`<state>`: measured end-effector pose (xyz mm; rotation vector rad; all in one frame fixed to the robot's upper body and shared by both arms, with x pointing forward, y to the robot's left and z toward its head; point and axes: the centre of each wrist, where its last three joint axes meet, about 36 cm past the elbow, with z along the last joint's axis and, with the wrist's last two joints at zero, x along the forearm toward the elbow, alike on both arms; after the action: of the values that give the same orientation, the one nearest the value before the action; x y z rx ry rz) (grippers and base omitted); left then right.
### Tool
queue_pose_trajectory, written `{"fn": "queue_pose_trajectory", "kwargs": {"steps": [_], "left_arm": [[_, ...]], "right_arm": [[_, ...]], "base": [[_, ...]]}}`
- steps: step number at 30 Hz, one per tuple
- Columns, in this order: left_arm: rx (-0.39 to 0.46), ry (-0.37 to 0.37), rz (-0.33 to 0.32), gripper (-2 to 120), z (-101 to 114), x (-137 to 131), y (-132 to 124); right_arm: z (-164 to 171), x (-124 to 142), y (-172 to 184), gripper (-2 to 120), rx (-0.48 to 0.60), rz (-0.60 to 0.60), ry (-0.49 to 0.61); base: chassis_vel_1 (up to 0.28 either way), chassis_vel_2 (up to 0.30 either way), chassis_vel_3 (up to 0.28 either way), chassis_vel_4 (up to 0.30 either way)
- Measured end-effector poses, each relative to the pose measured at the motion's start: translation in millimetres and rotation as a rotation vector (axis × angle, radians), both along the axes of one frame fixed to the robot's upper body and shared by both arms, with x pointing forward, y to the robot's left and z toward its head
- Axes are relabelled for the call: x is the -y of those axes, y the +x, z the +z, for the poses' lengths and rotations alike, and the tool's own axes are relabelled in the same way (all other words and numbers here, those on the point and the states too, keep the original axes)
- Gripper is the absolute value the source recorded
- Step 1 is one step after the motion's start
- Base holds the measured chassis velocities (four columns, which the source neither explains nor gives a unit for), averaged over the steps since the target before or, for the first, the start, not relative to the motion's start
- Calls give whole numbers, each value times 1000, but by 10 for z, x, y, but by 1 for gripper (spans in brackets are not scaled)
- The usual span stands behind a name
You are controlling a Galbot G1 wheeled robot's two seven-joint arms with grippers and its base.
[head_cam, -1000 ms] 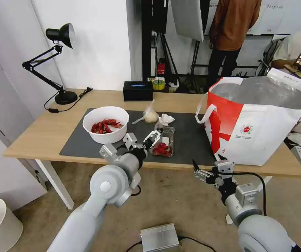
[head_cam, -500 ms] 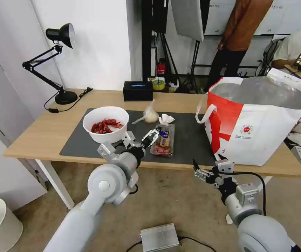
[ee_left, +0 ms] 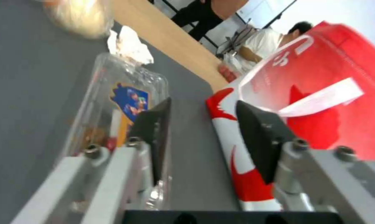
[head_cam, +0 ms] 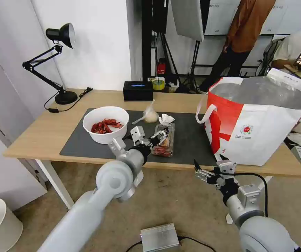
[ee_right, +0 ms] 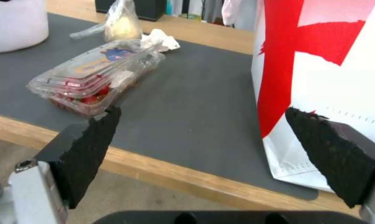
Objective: Pick up the trash from the table and place it into the takeout bag.
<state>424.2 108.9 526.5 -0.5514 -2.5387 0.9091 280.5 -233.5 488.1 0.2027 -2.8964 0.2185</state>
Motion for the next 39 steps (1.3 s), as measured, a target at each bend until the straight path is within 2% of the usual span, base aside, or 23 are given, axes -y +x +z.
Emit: {"fn": "queue_pose_trajectory", "kwargs": {"steps": [2, 3, 6, 7, 10, 17, 19, 20, 22, 23, 28, 39], "left_arm": [[1, 11, -2, 37, -11, 6, 11], [-1, 53, -19, 28, -48, 29, 40], [1, 147, -45, 15, -131, 78, 81], [1, 147, -45, 15, -131, 78, 81], [12, 203, -50, 1, -180, 114, 128], [24, 271, -58, 0, -257, 151, 160], [27, 306, -73, 0, -267, 157, 162], [43, 348, -85, 0, -288, 155, 158], [53, 369, -93, 0, -302, 151, 154], [66, 410, -104, 0, -328, 142, 146], [74, 460, -108, 0, -388, 121, 137], [72, 508, -109, 0, -472, 91, 154]], "right_arm": [[0, 0, 0, 100, 0, 0, 0], [0, 1, -1, 100, 0, 0, 0], [3, -1, 3, 100, -2, 0, 5], [3, -1, 3, 100, -2, 0, 5], [8, -6, 8, 100, -11, -2, 24], [22, -7, 11, 100, -13, -1, 33], [25, -8, 10, 100, -12, -1, 33], [25, -7, 10, 100, -12, -1, 33], [26, -7, 10, 100, -12, -1, 33], [27, -7, 11, 100, -11, -2, 33], [30, -6, 15, 100, -9, -2, 32], [31, -10, 21, 100, -8, -3, 35]], "base": [[0, 0, 0, 0], [0, 0, 0, 0], [0, 0, 0, 0], [0, 0, 0, 0], [0, 0, 0, 0], [0, 0, 0, 0], [0, 0, 0, 0], [0, 0, 0, 0], [0, 0, 0, 0], [0, 0, 0, 0], [0, 0, 0, 0], [0, 0, 0, 0]]}}
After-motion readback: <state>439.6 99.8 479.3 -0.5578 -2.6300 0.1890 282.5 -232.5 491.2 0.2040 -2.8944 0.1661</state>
